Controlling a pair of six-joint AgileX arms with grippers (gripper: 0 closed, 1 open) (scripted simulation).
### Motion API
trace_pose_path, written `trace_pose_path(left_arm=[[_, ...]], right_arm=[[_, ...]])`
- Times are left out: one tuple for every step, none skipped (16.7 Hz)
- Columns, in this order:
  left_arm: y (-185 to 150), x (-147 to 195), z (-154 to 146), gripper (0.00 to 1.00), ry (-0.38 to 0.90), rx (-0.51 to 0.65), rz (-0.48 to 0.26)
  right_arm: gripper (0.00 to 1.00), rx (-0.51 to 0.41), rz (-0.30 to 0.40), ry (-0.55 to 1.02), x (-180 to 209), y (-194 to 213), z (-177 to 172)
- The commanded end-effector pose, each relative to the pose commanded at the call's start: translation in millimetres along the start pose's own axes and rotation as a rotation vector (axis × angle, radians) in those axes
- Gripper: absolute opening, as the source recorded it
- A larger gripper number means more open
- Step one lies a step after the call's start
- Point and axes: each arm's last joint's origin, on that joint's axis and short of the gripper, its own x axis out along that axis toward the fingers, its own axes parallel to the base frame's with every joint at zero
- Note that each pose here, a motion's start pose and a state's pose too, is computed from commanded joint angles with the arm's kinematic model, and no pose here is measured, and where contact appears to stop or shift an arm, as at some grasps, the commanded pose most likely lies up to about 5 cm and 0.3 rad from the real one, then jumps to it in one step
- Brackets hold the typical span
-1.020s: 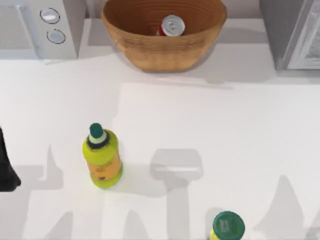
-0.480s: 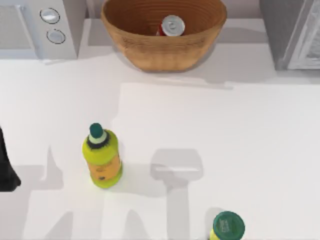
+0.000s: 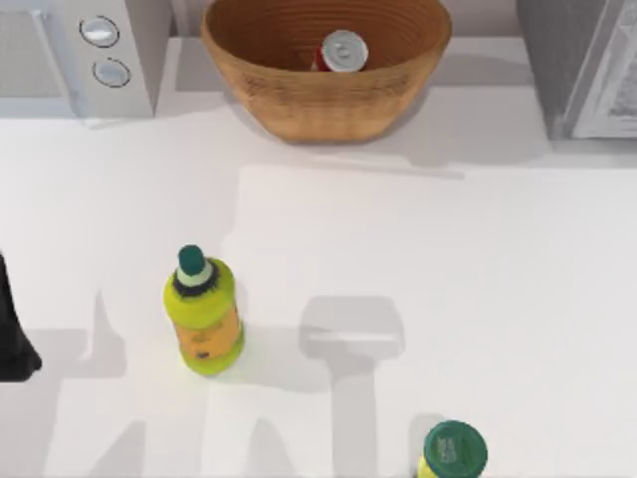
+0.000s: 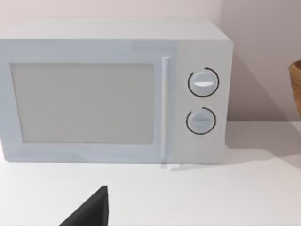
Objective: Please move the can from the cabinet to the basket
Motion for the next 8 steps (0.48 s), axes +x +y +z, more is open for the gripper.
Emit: trace_pose_path(left_arm=[[0.0,0.0,0.0,1.00,0.000,0.000,0.000],[0.0,0.0,0.0,1.00,0.000,0.000,0.000],[0.0,0.0,0.0,1.00,0.000,0.000,0.000],[0.0,0.0,0.0,1.00,0.000,0.000,0.000],[0.0,0.0,0.0,1.00,0.000,0.000,0.000],[0.0,0.0,0.0,1.00,0.000,0.000,0.000],[0.0,0.0,0.0,1.00,0.000,0.000,0.000],[0.0,0.0,0.0,1.00,0.000,0.000,0.000]], right_arm=[[1.00,-0.002,0.001,-0.001,3.3,-7.1,7.3],[1.00,-0.004,0.001,-0.002,7.0,-15.4,16.5],[1.00,-0.005,0.001,-0.003,10.9,-24.4,27.8],[1.00,-0.004,0.000,-0.002,14.9,-33.7,41.2],[1.00,-0.002,-0.001,0.000,18.8,-42.8,56.9],[1.00,0.002,-0.001,0.002,22.4,-51.0,74.4],[1.00,0.007,-0.002,0.005,25.3,-58.0,93.7],[1.00,0.015,-0.003,0.009,27.4,-63.3,114.2]])
